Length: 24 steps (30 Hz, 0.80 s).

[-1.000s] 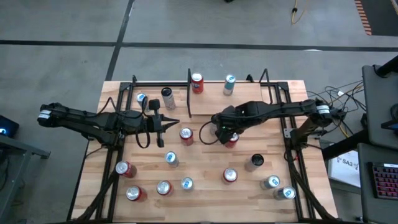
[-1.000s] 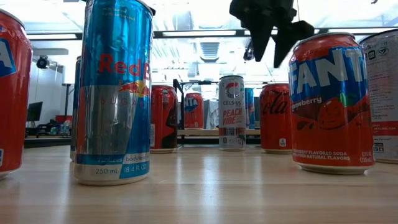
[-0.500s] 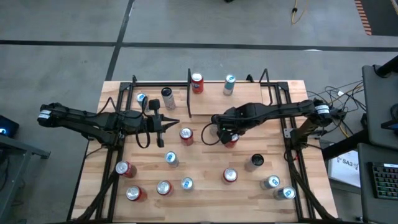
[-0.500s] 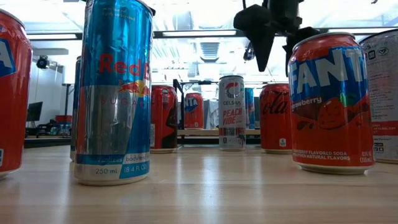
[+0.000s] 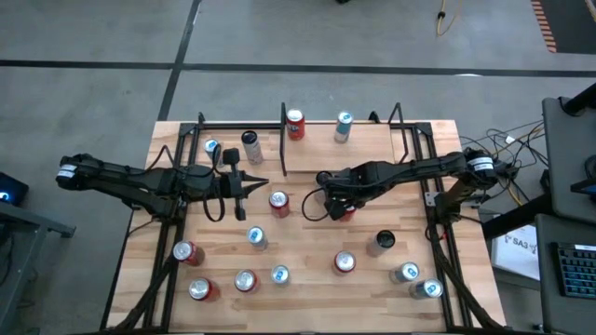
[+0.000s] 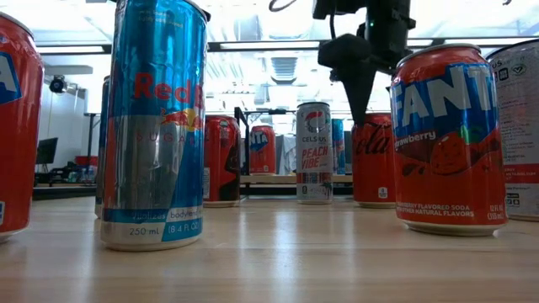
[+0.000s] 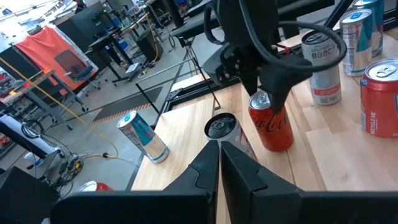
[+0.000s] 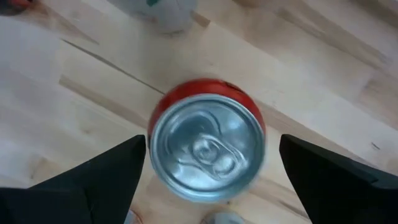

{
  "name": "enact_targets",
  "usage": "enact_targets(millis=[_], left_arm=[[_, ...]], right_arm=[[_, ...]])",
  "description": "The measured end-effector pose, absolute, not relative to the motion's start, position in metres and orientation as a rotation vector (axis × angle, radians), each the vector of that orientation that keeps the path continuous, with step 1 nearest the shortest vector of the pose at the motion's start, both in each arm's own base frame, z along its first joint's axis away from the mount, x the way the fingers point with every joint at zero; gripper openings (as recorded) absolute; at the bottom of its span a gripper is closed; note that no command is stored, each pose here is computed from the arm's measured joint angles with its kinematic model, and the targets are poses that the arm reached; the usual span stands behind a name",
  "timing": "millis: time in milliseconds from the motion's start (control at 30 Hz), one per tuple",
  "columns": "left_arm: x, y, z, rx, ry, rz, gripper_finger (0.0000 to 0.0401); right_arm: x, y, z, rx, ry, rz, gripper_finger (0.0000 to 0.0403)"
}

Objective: Place canned beverage on shelf
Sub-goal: Put the dark red soda can on the shelf

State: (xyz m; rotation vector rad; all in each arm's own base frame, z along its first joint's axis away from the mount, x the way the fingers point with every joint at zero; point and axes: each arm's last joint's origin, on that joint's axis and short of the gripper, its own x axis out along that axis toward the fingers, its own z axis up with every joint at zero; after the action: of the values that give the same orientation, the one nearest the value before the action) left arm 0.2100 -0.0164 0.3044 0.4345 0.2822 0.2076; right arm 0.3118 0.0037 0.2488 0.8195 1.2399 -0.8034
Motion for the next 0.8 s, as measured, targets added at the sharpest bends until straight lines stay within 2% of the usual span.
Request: enact_targets(millis=[333,667,800], left_arm=[[0.210,-0.016,0.304,0.434,0.282,0.208,0.0000],[0.210,-0.016,0.304,0.435,0.283,0.208,0.0000],[0.210,-0.016,0.304,0.435,0.283,0.208,0.0000]], right_arm=[[0.330,0.005,0.212,0.822,1.309,-0.795,0.0357],[0.339,0.007,0.207,0.846,1.338,-0.758,0.0291],[0.338,0.007,0.212,0.865,1.321,-0.761,0.0290]])
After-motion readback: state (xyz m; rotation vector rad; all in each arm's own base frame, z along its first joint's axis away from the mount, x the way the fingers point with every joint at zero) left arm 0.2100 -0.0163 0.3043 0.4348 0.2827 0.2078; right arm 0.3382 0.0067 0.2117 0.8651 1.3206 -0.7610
